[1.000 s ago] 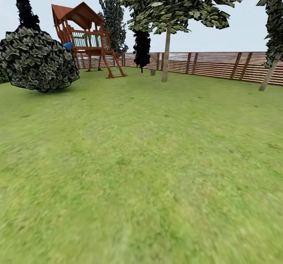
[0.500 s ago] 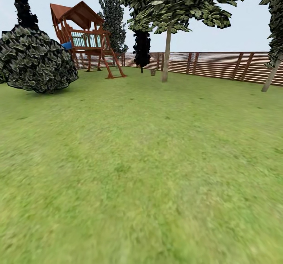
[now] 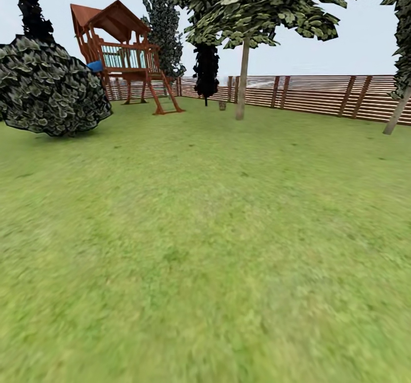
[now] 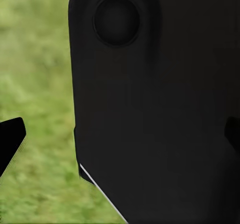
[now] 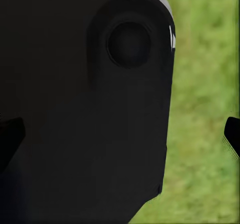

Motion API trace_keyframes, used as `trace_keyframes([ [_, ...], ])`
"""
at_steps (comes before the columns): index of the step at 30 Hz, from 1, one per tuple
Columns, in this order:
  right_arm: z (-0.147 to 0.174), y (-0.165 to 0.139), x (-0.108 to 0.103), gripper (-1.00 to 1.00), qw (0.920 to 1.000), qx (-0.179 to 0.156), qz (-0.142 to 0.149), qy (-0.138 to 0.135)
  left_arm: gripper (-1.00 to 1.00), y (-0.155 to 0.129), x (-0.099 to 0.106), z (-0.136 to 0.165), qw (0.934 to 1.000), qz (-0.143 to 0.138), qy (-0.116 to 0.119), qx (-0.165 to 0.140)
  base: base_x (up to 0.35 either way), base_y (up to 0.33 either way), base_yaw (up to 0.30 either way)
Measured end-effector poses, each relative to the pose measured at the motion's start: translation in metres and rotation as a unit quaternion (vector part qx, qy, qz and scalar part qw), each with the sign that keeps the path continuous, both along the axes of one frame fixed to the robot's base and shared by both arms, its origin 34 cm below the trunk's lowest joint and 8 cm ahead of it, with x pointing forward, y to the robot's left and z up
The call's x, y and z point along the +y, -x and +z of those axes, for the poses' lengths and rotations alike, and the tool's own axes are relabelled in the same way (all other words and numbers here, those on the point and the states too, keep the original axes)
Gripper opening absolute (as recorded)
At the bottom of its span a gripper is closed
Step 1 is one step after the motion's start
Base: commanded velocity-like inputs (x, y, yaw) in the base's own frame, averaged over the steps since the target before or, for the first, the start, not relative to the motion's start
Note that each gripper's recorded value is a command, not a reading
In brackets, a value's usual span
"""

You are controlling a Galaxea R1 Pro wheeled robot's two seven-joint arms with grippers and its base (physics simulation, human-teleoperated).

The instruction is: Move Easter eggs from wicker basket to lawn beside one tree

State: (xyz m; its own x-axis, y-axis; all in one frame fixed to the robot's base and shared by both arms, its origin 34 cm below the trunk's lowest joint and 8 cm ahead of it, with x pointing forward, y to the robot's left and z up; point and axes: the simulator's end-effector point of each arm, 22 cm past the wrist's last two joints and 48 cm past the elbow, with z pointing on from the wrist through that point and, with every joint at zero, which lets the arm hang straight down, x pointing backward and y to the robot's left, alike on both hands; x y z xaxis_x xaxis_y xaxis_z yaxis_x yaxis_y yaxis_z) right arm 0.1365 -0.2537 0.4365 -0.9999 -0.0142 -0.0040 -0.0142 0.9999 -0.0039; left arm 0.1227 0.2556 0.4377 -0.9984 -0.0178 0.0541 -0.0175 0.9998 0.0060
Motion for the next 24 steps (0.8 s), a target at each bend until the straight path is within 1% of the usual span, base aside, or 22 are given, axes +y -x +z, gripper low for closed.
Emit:
trace_keyframes([
  [24, 0.0000, 0.0000, -0.0012, 1.00, 1.0000, 0.000, 0.000, 0.001, 1.00, 0.0000, -0.0002, 0.0000, 1.0000, 0.000, 0.000, 0.000, 0.327, 0.000, 0.000],
])
